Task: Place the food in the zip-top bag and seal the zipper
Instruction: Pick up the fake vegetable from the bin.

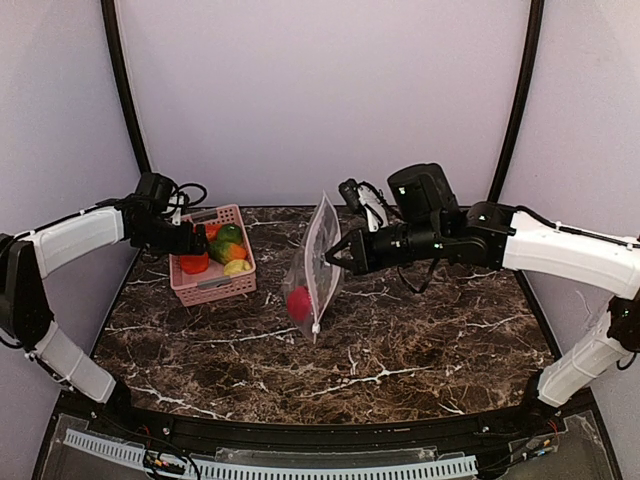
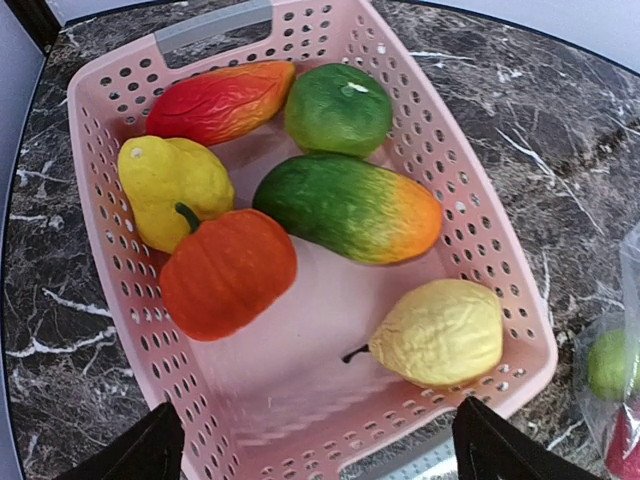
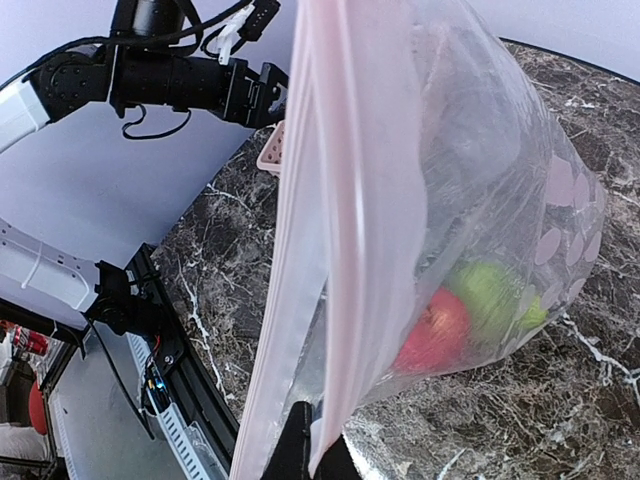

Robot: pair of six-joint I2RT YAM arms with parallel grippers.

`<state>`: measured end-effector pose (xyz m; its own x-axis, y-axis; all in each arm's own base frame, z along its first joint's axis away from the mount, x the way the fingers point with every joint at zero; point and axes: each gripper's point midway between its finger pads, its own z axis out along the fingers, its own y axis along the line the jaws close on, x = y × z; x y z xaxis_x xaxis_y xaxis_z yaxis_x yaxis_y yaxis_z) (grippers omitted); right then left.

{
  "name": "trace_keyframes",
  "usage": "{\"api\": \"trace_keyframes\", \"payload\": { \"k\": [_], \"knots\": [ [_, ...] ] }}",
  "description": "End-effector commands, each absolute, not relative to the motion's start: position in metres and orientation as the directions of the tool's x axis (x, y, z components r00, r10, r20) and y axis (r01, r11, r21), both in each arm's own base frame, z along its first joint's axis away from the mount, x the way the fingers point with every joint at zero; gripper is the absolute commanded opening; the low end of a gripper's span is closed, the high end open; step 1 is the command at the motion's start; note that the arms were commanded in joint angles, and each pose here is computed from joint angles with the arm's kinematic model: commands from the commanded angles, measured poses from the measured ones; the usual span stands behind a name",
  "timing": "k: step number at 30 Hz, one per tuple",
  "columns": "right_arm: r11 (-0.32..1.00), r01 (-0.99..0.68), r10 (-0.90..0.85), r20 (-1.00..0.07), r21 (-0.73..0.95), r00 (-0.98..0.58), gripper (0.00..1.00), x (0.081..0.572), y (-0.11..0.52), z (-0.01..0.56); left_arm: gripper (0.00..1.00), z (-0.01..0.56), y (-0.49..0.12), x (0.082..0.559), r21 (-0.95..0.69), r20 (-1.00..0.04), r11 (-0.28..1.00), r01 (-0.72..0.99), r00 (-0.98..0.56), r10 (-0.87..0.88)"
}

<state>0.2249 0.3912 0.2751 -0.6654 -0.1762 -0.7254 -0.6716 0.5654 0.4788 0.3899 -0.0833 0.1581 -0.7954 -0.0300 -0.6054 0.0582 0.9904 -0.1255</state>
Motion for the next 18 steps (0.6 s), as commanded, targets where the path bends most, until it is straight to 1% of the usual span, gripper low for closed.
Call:
{"api": "trace_keyframes", "payload": {
  "k": [1,3,7,14,18],
  "knots": [
    [0.557,-0.673,-0.147,-0.740,0.487,-0.656,0.00,0.225,0.388,0.284,0.94,0.151,-0.059,0.412,-0.072,-0.613,0.997,0.017,-0.789,-0.030],
    [0.558,-0.673,-0.148,-0.740,0.486,-0.657,0.00,0.226,0.389,0.282,0.93,0.144,-0.052,0.418,-0.084,-0.600,0.996,0.005,-0.799,-0.047],
    [0.555,-0.672,-0.151,-0.736,0.489,-0.660,0.00,0.227,0.391,0.280,0.90,0.134,-0.057,0.425,-0.116,-0.576,0.993,0.033,-0.817,-0.040],
    [0.542,-0.676,-0.160,-0.728,0.499,-0.666,0.00,0.225,0.396,0.277,0.89,0.117,-0.045,0.441,-0.025,-0.557,0.999,0.022,-0.831,0.004],
    [0.540,-0.676,-0.159,-0.728,0.502,-0.667,0.00,0.225,0.396,0.277,0.87,0.107,-0.047,0.450,-0.019,-0.541,0.999,0.032,-0.841,0.017]
  ]
}}
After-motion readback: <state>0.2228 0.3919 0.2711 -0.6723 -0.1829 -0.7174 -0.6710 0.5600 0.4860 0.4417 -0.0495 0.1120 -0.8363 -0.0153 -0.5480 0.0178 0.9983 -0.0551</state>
